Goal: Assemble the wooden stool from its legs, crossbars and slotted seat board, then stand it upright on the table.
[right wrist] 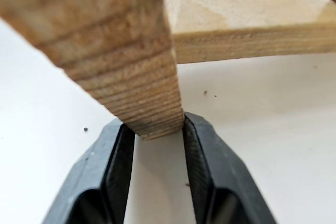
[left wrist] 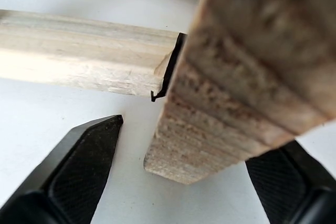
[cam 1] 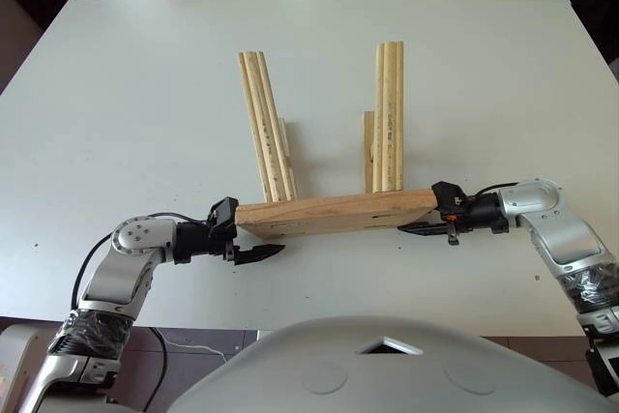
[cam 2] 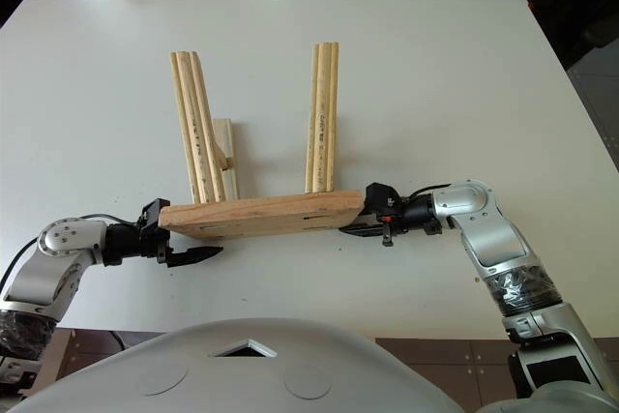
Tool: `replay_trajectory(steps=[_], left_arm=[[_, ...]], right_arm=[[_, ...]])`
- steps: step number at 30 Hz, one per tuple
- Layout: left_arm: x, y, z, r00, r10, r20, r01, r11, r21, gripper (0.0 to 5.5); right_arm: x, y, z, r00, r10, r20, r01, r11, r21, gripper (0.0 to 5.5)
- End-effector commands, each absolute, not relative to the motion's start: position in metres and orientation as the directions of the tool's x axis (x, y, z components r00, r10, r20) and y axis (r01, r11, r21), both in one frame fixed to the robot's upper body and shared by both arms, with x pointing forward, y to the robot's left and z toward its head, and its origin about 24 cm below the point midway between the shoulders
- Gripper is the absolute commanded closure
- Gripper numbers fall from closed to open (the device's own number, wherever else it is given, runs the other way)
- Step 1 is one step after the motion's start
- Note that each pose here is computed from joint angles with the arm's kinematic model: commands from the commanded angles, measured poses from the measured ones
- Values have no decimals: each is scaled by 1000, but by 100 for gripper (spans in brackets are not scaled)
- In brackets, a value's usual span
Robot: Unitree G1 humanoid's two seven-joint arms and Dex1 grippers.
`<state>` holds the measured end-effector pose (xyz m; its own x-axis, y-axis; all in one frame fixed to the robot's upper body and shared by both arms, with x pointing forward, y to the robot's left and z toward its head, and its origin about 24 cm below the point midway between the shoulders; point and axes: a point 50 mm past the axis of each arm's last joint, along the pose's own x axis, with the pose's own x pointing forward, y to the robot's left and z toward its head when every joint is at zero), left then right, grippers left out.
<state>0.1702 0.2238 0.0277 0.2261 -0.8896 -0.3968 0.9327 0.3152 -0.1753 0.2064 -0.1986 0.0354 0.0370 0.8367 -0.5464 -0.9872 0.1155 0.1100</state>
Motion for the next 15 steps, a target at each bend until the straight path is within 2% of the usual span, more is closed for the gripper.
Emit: replay_trajectory(steps=[1,8,9,12,15], left_arm=[[169,230,25,225,-874,-431,924,332,-191,163],[169,232,22,242,-857,-455,921,351,-170,163],[169,233,21,254,-851,-460,918,362,-161,181],[170,234,20,262,-845,-467,918,367,-150,181],[170,236,20,260,-850,-457,918,364,-155,229]], right_arm=[[211,-200,39,51,829,-558,-990,117,84,418],[211,-199,39,52,831,-554,-990,118,83,418],[211,-199,39,53,830,-555,-989,118,83,418],[211,-200,38,54,830,-555,-989,120,82,418],[212,-200,39,58,829,-556,-990,121,78,418]])
